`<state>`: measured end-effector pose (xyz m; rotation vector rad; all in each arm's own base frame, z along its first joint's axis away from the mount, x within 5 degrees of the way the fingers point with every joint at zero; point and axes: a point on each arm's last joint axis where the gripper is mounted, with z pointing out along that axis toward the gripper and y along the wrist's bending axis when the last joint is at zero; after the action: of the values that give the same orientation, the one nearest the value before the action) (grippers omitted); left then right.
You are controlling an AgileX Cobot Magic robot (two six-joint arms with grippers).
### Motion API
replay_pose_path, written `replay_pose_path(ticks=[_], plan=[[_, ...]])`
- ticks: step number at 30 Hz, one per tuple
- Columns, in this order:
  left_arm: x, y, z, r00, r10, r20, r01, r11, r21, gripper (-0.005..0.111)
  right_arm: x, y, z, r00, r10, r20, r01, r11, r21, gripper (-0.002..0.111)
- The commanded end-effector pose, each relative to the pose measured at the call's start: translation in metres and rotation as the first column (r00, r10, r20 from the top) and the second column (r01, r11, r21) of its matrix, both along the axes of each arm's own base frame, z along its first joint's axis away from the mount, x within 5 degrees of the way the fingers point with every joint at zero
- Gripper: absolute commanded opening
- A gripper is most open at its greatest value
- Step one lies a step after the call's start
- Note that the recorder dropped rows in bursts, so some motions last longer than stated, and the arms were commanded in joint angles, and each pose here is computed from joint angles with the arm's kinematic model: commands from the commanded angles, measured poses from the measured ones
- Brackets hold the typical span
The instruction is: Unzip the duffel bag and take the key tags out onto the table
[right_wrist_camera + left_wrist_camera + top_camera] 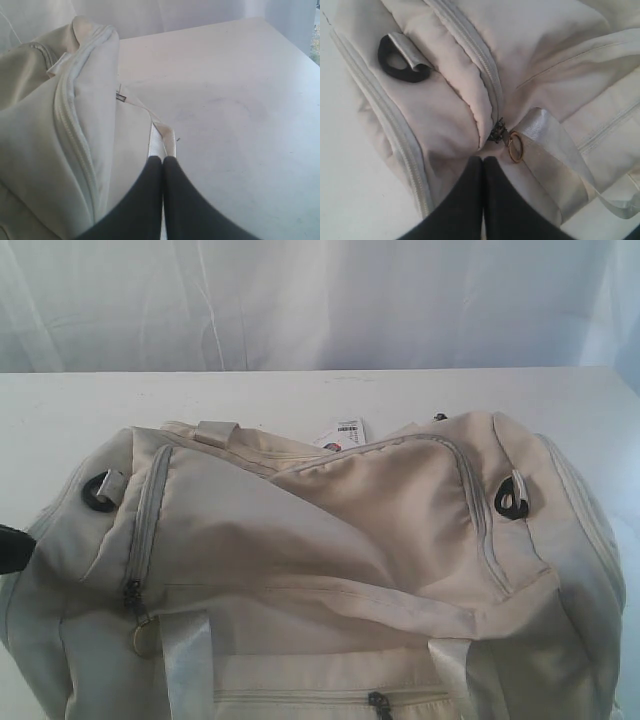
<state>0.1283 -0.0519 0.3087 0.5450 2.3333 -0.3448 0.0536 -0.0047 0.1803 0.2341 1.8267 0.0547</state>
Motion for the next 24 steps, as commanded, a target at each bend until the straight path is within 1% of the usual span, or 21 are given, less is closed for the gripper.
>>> replay_pose_path(ticks=[1,6,8,9,10,11,12,14,16,18,20,21,22,24], plan=[[-0.004,-0.006,-0.001,0.999,-0.043,-0.016,0.042,0.999,-0.019,0.0,0.0,0.0,0.002,1.0,0.002,0.017,-0.002,1.0,0.002,0.0],[-0.006,-0.01,-0.001,0.996,-0.089,-0.019,0.089,0.996,-0.013,0.0,0.0,0.0,0.002,1.0,0.002,0.02,-0.002,1.0,0.0,0.0],[-0.007,-0.011,-0.001,0.995,-0.093,-0.018,0.093,0.996,-0.013,0.0,0.001,0.0,0.007,0.997,0.002,0.075,-0.002,1.0,0.002,0.0],[-0.007,-0.011,-0.001,0.995,-0.099,-0.018,0.099,0.995,-0.012,0.0,0.002,0.001,0.015,0.987,-0.003,0.159,-0.004,0.999,0.044,0.0],[-0.007,-0.011,-0.001,0.995,-0.099,-0.018,0.099,0.995,-0.012,0.0,0.003,0.001,0.018,0.98,-0.009,0.197,-0.006,0.997,0.079,0.0],[-0.007,-0.011,-0.001,0.995,-0.099,-0.018,0.099,0.995,-0.012,0.0,0.003,0.001,0.027,0.955,-0.035,0.296,-0.011,0.988,0.153,0.0],[-0.007,-0.011,-0.001,0.995,-0.099,-0.018,0.099,0.995,-0.012,0.0,0.002,0.0,0.033,0.929,-0.047,0.367,-0.012,0.987,0.158,0.0],[-0.007,-0.011,-0.001,0.995,-0.099,-0.018,0.099,0.995,-0.012,0.0,-0.001,-0.002,0.049,0.852,-0.065,0.519,-0.014,0.989,0.147,0.0],[-0.007,-0.011,-0.001,0.995,-0.099,-0.018,0.099,0.995,-0.012,0.0,-0.005,-0.004,0.06,0.772,-0.087,0.63,-0.029,0.985,0.172,0.0],[-0.007,-0.011,-0.001,0.995,-0.099,-0.018,0.099,0.995,-0.012,0.0,-0.009,-0.005,0.069,0.693,-0.106,0.713,-0.053,0.979,0.196,0.0],[-0.007,-0.011,-0.001,0.995,-0.099,-0.018,0.099,0.995,-0.012,0.0,-0.013,-0.005,0.076,0.63,-0.119,0.767,-0.078,0.973,0.215,0.0],[-0.007,-0.011,-0.001,0.995,-0.101,-0.017,0.101,0.995,-0.01,0.0,-0.017,-0.006,0.08,0.576,-0.14,0.805,-0.125,0.959,0.256,0.0],[-0.007,-0.011,-0.001,0.995,-0.101,-0.017,0.101,0.995,-0.01,0.0,-0.018,-0.006,0.082,0.56,-0.148,0.815,-0.142,0.952,0.27,0.0],[-0.007,-0.011,-0.001,0.995,-0.101,-0.017,0.1,0.995,-0.012,0.0,-0.018,-0.006,0.082,0.557,-0.149,0.817,-0.145,0.951,0.272,0.0]])
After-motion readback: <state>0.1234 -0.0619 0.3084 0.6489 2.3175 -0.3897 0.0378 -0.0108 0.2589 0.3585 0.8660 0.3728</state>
